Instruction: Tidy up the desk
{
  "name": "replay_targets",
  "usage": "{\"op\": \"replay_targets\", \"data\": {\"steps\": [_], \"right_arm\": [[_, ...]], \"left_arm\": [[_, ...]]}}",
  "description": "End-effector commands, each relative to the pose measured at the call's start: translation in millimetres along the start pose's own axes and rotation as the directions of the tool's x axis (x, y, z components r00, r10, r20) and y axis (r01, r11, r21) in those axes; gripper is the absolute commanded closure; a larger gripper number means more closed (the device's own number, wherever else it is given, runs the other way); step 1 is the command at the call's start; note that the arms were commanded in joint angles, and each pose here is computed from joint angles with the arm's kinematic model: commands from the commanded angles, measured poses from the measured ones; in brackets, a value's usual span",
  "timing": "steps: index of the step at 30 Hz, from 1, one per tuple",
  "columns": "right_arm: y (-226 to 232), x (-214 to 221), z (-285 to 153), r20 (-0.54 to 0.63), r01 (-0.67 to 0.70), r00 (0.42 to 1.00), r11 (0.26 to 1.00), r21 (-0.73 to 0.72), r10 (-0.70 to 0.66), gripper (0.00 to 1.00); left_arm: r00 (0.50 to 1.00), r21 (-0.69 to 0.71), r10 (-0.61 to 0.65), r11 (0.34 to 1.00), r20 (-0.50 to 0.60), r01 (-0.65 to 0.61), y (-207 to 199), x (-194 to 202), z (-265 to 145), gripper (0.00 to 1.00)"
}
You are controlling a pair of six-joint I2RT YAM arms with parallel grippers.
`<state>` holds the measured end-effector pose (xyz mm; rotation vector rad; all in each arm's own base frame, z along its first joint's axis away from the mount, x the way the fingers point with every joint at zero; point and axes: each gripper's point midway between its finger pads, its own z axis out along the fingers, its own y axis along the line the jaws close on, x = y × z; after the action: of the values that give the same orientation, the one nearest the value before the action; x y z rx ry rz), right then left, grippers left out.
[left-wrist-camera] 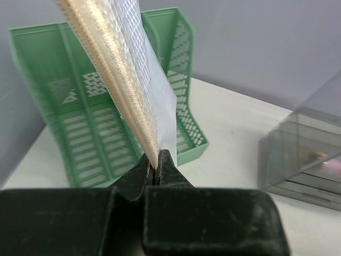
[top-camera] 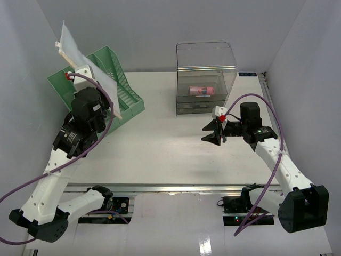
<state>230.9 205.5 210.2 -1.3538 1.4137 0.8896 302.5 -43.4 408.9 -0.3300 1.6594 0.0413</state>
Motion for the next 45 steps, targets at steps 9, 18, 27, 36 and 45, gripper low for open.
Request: {"op": "replay_targets", "data": {"steps": [9,18,27,36,45], "right_arm": [[1,-10,-2,0.033,0.030,0.999,1.000,0.002,-0.030,0.48],[1,-9,-2,0.030,0.030,0.999,1.000,0.006,-0.030,0.48],[0,-7,-2,0.027,0.028,0.999,1.000,0.009,-0.029,0.48],[0,-4,0,0.027,0.016,1.000,1.000,0.001,-0.016,0.48],[2,0,2,0.031,-0.007,1.000,1.000,-0.012,0.007,0.47]], "left_arm": [[0.989,-0.304,0.144,0.941,-0.039,-0.149,50,9,6,1.00],[0.954,-0.346,0.299,0.897,0.011,-0.277,30,6,52,1.00],[0.950,-0.376,0.312,0.878,-0.023,-0.297,35,26,75,1.00],[0.996,-0.158,0.094,0.983,0.004,-0.092,22,12,34,1.00],[0.988,0.150,-0.118,0.980,-0.095,0.132,-18,16,-5,1.00]]}}
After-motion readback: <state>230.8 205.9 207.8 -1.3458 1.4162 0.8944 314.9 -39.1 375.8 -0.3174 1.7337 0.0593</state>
